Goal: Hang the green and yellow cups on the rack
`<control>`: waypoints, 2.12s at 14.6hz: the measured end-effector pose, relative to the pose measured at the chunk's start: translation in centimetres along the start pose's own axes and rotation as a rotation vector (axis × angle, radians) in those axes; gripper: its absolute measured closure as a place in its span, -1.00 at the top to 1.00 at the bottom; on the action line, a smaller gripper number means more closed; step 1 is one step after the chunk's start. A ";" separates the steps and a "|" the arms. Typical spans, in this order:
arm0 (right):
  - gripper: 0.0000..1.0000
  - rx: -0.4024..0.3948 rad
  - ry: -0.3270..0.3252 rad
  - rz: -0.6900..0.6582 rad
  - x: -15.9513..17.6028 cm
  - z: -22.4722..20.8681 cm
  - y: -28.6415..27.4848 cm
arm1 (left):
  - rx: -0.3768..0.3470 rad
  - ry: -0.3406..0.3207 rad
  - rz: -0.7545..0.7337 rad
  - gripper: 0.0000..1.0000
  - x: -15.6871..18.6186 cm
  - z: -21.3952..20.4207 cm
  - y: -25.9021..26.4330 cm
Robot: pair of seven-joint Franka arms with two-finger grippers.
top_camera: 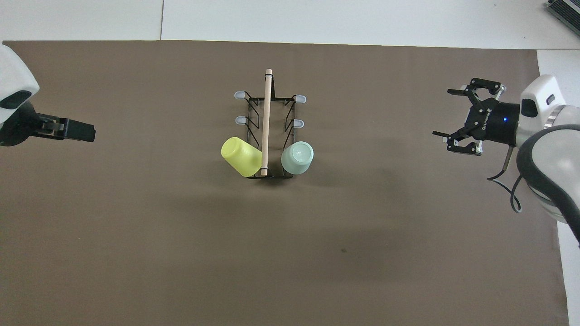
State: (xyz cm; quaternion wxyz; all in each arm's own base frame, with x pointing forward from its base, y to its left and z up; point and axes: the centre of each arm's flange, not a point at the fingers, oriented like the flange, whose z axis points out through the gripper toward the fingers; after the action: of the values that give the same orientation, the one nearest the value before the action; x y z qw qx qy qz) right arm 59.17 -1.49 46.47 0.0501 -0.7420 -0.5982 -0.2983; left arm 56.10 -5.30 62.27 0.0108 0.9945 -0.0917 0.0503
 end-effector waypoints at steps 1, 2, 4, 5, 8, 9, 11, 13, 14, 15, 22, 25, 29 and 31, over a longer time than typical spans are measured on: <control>1.00 0.013 -0.058 -0.015 0.3 -0.5 -0.1 | -0.008 -0.006 0.006 1.00 0.1 -0.4 -0.7; 1.00 0.028 -0.106 -0.032 0.5 -0.7 -0.3 | -0.011 -0.011 0.016 1.00 0.1 -0.7 -1.3; 1.00 0.048 -0.193 -0.077 0.6 -1.2 -0.4 | -0.013 -0.027 0.026 1.00 0.0 -0.8 -1.6; 1.00 0.053 -0.239 -0.109 0.5 -1.4 -0.5 | -0.014 -0.037 0.028 1.00 -0.1 -0.7 -1.6; 1.00 0.059 -0.373 -0.211 0.4 -2.0 -0.4 | -0.017 -0.057 0.032 1.00 -0.3 -0.4 -1.3; 1.00 0.056 -0.409 -0.226 0.5 -2.3 -0.4 | -0.019 -0.066 0.032 1.00 -0.4 -0.1 -1.3; 1.00 0.049 -0.459 -0.194 1.2 -2.9 -0.7 | -0.021 -0.082 0.032 1.00 -0.7 0.5 -1.3; 1.00 0.026 -0.496 -0.092 2.7 -3.4 -1.3 | -0.023 -0.094 0.032 1.00 -1.1 1.0 -1.2; 1.00 0.021 -0.508 -0.010 3.6 -3.4 -1.9 | -0.022 -0.098 0.033 1.00 -1.3 1.1 -1.2; 1.00 0.015 -0.518 0.085 4.5 -3.4 -2.4 | -0.020 -0.099 0.036 1.00 -1.5 1.0 -1.1; 1.00 -0.035 -0.623 0.705 8.1 -7.5 -4.0 | -0.008 -0.097 0.041 1.00 -1.7 0.8 0.9; 1.00 -0.110 -0.645 0.984 9.1 -10.1 -3.3 | 0.009 -0.099 0.034 1.00 -1.8 0.8 0.3; 1.00 -0.148 -0.663 1.159 8.8 -12.6 -1.6 | 0.030 -0.100 0.016 1.00 -1.8 0.8 -0.1; 1.00 -0.137 -0.674 1.221 7.1 -13.1 -0.9 | 0.031 -0.099 -0.010 1.00 -1.8 0.7 0.0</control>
State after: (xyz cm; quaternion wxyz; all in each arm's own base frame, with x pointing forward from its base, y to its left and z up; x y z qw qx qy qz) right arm 54.11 -0.85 60.49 -0.0264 -0.9989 -0.0373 -0.0074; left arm 54.41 -4.94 61.34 -0.0092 0.9962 -0.0862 0.0023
